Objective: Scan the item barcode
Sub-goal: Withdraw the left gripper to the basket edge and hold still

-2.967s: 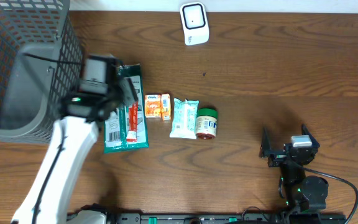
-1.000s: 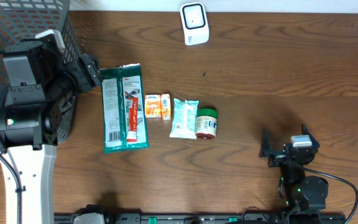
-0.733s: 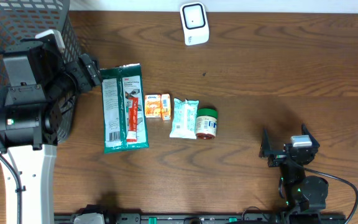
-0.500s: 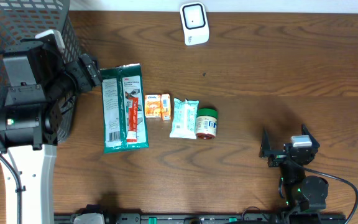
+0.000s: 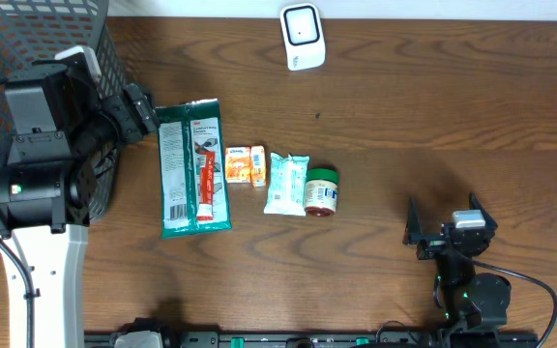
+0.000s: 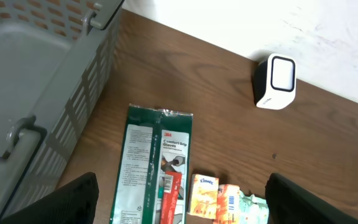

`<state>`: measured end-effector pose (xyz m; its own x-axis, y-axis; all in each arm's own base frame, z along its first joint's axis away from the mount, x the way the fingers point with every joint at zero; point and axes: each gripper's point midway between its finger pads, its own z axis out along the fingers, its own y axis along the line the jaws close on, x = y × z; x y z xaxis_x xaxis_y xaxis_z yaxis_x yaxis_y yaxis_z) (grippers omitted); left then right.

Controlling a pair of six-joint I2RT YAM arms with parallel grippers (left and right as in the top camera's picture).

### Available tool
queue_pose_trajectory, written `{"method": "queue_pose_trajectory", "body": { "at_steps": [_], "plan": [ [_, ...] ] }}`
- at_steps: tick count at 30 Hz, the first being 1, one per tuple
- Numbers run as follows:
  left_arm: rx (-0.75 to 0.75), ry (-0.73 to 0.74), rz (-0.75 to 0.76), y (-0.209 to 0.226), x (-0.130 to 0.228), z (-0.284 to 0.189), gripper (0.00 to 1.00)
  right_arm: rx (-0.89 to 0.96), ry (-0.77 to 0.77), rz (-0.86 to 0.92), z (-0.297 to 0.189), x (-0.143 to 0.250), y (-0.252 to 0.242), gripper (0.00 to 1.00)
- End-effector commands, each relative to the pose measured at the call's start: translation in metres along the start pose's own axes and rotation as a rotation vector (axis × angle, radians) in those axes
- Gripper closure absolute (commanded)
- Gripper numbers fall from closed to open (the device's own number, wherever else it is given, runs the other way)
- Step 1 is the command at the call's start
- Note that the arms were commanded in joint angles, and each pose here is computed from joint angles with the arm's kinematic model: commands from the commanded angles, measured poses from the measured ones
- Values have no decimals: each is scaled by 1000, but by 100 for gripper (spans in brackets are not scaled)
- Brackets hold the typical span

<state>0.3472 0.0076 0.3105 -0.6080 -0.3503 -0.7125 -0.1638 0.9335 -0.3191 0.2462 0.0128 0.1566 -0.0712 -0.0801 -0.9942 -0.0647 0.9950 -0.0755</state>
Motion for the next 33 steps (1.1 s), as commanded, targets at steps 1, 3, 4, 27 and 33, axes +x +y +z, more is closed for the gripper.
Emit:
{"method": "queue_pose_trajectory", "body": {
  "at_steps": [1,3,4,27,33],
  "plan": [
    [6,-1,9,0,-1,-1,14,7,1,-5,0,1,-2,1],
    [6,-1,9,0,-1,-1,14,7,1,-5,0,0,-2,1],
    [6,-1,9,0,-1,-1,14,7,0,-5,0,0,-2,1],
    [6,-1,9,0,-1,-1,13,9,159,285,6,36,2,1],
    [6,-1,9,0,-1,-1,13,9,153,285,12,34,2,1]
  ]
}}
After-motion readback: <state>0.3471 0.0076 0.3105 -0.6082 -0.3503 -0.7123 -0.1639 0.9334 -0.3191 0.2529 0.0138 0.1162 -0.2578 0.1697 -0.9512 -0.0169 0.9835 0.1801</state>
